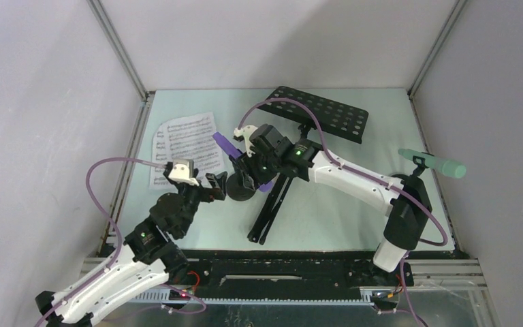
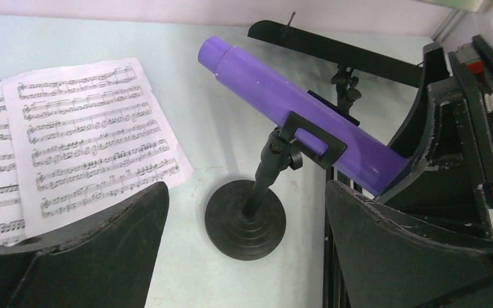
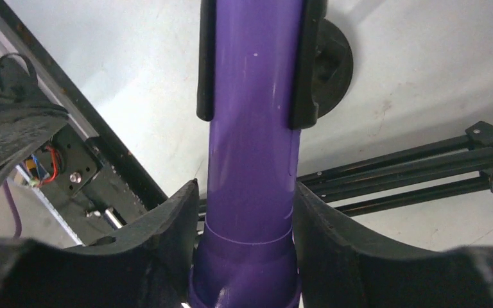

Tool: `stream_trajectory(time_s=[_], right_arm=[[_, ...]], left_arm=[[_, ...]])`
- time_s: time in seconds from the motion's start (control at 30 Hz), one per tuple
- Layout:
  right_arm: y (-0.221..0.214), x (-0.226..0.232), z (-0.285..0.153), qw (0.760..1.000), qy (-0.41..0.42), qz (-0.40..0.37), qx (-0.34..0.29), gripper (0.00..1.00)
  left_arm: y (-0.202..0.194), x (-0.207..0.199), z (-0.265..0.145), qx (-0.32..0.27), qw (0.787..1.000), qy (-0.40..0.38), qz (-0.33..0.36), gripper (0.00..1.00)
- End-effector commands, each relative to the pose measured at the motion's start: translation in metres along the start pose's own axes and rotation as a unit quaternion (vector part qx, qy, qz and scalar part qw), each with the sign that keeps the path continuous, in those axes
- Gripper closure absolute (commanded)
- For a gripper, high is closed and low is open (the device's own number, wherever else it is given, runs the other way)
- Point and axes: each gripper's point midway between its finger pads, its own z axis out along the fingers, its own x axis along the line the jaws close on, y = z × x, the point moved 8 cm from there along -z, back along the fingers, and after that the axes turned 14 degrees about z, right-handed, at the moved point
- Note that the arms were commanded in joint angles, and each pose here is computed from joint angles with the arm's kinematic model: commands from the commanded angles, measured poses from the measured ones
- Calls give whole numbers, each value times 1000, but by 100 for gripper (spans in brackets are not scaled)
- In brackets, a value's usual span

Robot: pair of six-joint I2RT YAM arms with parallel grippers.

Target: Pack up the instrument practice props

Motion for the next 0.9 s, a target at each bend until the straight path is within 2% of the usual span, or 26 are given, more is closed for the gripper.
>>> stream_trajectory(time_s=[0.0, 0.17, 0.3, 0.47, 0.7, 0.8, 0.87], right_arm=[[8, 10, -8, 999, 42, 13, 23, 47], [14, 13, -15, 999, 46, 5, 8, 65], [20, 13, -22, 999, 50, -6, 2, 100], [25, 17, -32, 996, 87, 0, 12, 100], [31, 22, -51, 994, 110, 9, 24, 100], [30, 21, -50, 994, 106, 9, 27, 100], [28, 21, -48, 994, 106, 10, 32, 100]], left_arm=[[-1, -5, 9, -36, 999, -2, -10, 0], [-12, -16, 14, -55, 997, -51, 15, 0], [-21, -20, 14, -54, 996, -70, 27, 0], [-35, -23, 21, -79, 993, -76, 51, 0], [-55, -25, 32, -77, 995, -46, 39, 1], [-54, -30, 39, -85, 995, -48, 37, 7], [-53, -33, 45, -86, 995, -46, 39, 16]])
